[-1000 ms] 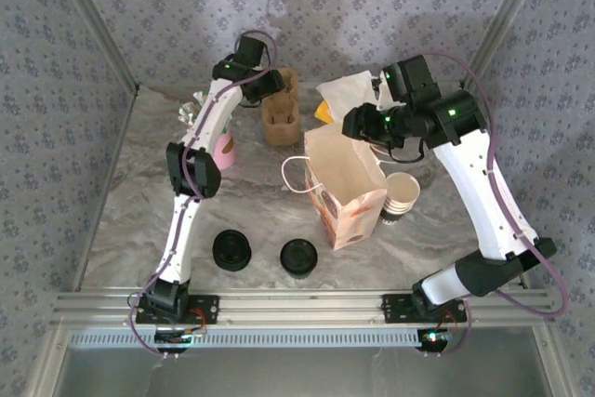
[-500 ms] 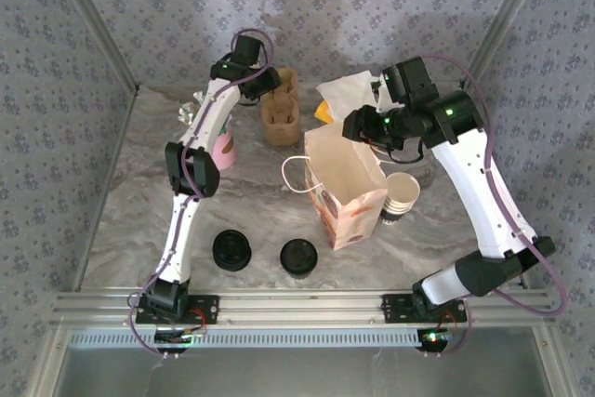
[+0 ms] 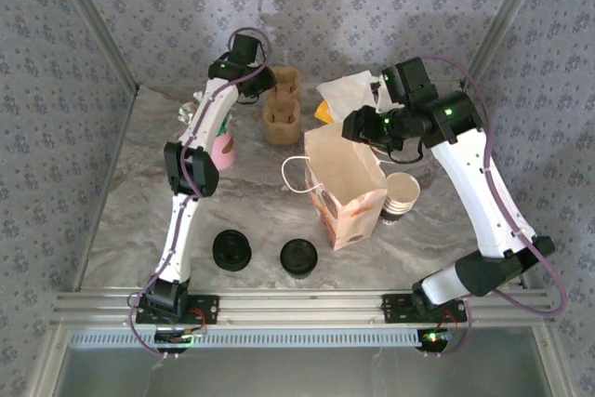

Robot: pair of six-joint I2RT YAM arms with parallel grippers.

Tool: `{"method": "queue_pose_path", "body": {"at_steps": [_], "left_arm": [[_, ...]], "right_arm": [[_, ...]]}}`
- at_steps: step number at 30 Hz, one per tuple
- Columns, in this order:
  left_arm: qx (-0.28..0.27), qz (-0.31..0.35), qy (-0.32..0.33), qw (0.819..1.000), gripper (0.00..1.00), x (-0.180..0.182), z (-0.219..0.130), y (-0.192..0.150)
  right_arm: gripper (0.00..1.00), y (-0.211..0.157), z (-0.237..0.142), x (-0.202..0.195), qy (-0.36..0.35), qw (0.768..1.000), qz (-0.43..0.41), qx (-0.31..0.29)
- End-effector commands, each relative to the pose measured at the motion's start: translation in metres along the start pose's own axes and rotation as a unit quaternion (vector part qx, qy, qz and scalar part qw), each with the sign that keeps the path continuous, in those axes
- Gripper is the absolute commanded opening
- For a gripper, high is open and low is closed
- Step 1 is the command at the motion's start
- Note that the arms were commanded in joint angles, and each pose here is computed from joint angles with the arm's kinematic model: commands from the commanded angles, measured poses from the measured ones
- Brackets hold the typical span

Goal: Pack the takeout coffee

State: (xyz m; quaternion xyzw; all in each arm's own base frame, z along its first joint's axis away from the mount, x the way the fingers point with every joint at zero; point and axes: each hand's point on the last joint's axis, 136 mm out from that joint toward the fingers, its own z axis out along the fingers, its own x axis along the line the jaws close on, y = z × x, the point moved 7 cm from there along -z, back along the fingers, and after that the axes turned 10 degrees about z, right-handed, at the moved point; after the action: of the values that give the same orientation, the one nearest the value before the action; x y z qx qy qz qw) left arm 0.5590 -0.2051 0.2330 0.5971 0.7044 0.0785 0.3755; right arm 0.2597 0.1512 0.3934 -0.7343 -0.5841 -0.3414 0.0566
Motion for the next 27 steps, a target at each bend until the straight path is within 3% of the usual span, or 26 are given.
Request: {"method": "queue_pose_path", "body": {"at_steps": [1,10,14,19,27], "left_arm": [[-0.029,0.002,-0.029,0.999,0.28,-0.0106,-0.0080,0.0137],[-0.026,0.002,-0.028,0.999,0.23,-0.0099,-0.0071,0.0128],[-0.025,0.003,-0.024,0.999,0.33,-0.0089,-0.0064,0.0121],[-0.026,0.003,-0.024,0.999,0.33,-0.0084,-0.0046,0.0119],[-0.022,0.002,-0.025,0.999,0.24,-0.0065,0.0002,0.0103]], "right_arm": [[0.49,-0.0012,-0.0016,-0.0020,0.002,1.000,0.000,0.003],[0.49,-0.0015,-0.0020,-0.0026,-0.001,1.000,0.001,0.003],[0.49,-0.0014,-0.0016,-0.0026,-0.002,1.000,0.001,0.003],[0.49,-0.0011,-0.0011,-0.0027,-0.003,1.000,0.002,0.004],[0.49,-0.0003,-0.0007,-0.0020,-0.004,1.000,0.002,0.005]]}}
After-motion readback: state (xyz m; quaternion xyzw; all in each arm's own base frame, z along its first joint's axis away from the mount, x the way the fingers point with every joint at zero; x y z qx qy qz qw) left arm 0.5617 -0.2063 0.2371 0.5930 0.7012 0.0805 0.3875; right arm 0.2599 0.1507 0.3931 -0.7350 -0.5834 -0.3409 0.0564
